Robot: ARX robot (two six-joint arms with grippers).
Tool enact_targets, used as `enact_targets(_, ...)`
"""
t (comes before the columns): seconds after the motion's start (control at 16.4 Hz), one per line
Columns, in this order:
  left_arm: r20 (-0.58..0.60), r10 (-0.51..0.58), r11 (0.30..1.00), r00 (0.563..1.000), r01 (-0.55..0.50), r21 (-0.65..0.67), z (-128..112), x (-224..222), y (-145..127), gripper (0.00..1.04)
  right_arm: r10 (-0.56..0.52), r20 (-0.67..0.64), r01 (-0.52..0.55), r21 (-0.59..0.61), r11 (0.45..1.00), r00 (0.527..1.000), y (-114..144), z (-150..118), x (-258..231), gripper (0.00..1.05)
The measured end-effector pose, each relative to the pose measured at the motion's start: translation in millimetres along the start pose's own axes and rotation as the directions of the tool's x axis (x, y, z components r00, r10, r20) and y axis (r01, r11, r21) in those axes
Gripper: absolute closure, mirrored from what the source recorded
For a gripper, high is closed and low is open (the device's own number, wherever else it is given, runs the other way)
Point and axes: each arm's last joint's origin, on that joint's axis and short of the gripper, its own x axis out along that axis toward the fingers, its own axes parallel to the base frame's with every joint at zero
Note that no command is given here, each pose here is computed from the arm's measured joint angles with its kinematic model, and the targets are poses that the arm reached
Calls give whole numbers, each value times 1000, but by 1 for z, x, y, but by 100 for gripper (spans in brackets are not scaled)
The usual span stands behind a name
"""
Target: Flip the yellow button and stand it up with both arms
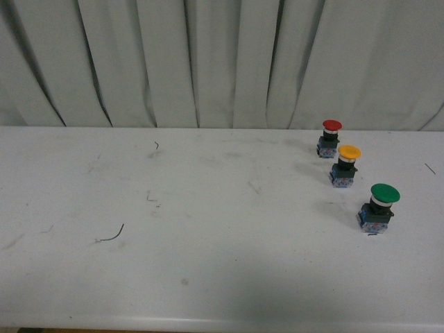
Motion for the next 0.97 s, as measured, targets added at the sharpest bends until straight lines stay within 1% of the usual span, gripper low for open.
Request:
enact_targets(0.37,0,0,1000,1000,0,0,0,0,0,7,0,4,0,0,1000,1000,0,-8,-19,103)
enact_targets(0.43,0,0,1000,1000,0,0,0,0,0,7,0,34,0,0,1000,999,0,-11,-21,103)
enact_targets(0.49,0,0,1000,1000,0,0,0,0,0,7,0,15,0,0,1000,1000,0,-16,-23,103)
enact_targets(0.97,0,0,1000,1000,0,0,0,0,0,7,0,26,0,0,1000,1000,0,-13,-38,103)
